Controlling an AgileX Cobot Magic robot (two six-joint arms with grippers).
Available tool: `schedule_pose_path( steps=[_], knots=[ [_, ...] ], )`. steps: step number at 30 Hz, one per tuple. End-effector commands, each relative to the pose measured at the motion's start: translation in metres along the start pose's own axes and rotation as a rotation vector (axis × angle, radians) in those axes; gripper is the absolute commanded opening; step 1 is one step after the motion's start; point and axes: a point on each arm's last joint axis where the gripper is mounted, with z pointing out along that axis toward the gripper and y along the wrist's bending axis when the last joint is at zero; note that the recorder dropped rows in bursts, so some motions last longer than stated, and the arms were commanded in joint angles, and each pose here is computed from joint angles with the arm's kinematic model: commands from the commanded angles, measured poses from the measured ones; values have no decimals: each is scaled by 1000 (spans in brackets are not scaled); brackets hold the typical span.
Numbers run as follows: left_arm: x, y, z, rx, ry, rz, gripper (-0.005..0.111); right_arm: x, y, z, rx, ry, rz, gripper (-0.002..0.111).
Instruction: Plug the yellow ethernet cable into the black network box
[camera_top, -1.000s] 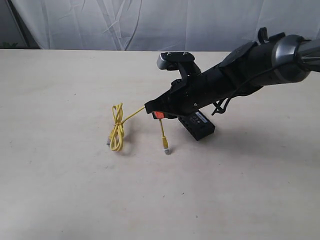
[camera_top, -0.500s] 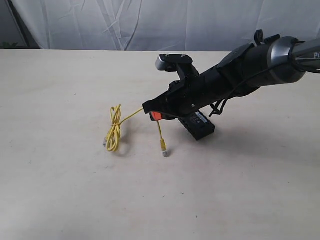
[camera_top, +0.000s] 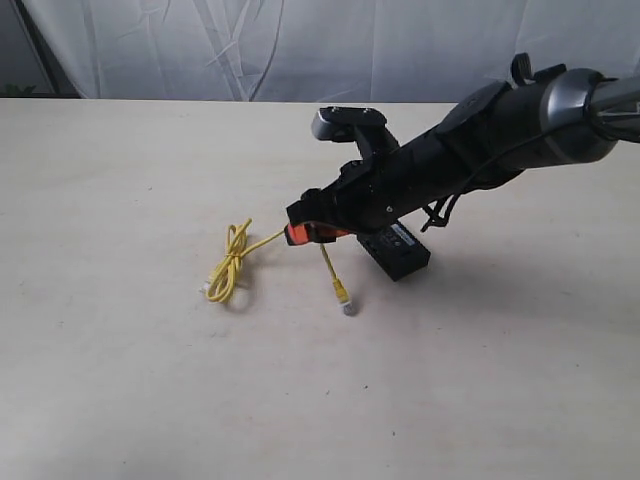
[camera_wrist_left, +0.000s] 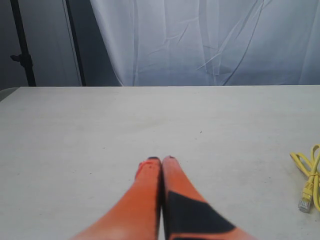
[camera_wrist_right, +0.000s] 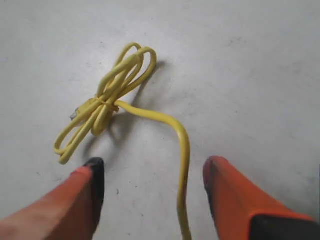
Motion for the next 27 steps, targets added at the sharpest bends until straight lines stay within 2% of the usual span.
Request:
schedule_pose_path(
  steps=[1, 10, 12, 17, 18, 27],
  knots=[
    [1, 0, 0, -1, -7, 0, 0, -9, 10, -22, 44, -9, -49, 58],
    [1, 0, 0, -1, -7, 0, 0, -8, 6, -51, 243, 53, -50, 56],
    [1, 0, 0, -1, -7, 0, 0, -7, 4, -54, 276, 68, -48, 45],
    [1, 0, 0, -1, -7, 0, 0, -7, -6, -59, 343, 72, -25, 2],
    [1, 0, 0, -1, -7, 0, 0, -8, -12, -62, 349, 64, 2, 0],
    [1, 0, 0, -1, -7, 0, 0, -3, -79, -104, 434, 37, 206, 0]
  ],
)
